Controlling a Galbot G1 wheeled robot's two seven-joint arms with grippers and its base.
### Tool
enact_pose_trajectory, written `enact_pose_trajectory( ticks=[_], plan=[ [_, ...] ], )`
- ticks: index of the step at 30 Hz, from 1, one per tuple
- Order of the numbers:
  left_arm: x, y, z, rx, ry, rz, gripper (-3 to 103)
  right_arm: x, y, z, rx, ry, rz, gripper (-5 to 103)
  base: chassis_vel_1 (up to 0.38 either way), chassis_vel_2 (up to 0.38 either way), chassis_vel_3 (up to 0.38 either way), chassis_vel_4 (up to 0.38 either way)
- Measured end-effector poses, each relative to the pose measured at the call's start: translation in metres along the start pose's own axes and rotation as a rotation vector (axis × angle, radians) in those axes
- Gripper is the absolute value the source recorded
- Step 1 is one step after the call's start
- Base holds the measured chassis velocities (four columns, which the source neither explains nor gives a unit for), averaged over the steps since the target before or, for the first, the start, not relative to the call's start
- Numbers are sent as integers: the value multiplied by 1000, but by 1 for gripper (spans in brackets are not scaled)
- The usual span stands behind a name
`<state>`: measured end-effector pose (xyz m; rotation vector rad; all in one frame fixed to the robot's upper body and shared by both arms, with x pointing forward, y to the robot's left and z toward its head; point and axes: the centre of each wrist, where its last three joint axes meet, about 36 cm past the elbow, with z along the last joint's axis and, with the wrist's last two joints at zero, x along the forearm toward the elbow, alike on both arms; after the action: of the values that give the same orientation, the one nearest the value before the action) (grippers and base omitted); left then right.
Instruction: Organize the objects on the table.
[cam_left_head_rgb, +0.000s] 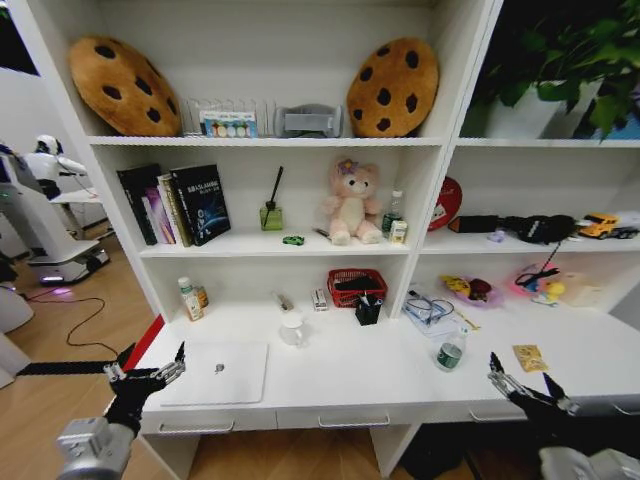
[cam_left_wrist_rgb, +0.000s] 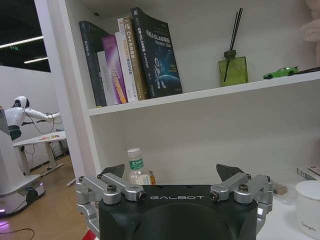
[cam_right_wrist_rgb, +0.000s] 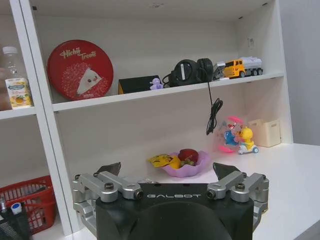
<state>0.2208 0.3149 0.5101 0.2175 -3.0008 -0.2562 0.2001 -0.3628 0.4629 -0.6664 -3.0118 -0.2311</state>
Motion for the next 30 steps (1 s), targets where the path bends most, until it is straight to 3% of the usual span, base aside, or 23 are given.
enact_pose_trajectory(
  ticks=[8, 15, 16, 17, 18, 20, 21, 30],
  plan=[
    [0, 0, 0, 0, 0, 0, 100, -3, 5, 5, -36, 25, -6, 100, -240, -252, 240, 241],
    [0, 0, 0, 0, 0, 0, 100, -12, 18, 14, 29, 5, -96, 100, -303, -291, 293, 311],
    [0, 0, 0, 0, 0, 0, 100, -13, 23, 16, 53, 3, -135, 100, -260, -257, 295, 228],
    [0, 0, 0, 0, 0, 0, 100, -11, 28, 20, 124, -18, -239, 100, -31, -185, 190, 228],
    [0, 0, 0, 0, 0, 0, 100, -11, 28, 20, 124, -18, -239, 100, -31, -185, 190, 228],
    [0, 0, 0, 0, 0, 0, 100, -6, 32, 27, 232, -67, -496, 100, -18, -143, 77, 48],
    [0, 0, 0, 0, 0, 0, 100, -3, 36, 32, 242, -66, -559, 100, -65, -25, 44, -42],
    [0, 0, 0, 0, 0, 0, 100, -33, 51, 57, 262, -25, -711, 100, 34, 58, -34, -55]
  ],
)
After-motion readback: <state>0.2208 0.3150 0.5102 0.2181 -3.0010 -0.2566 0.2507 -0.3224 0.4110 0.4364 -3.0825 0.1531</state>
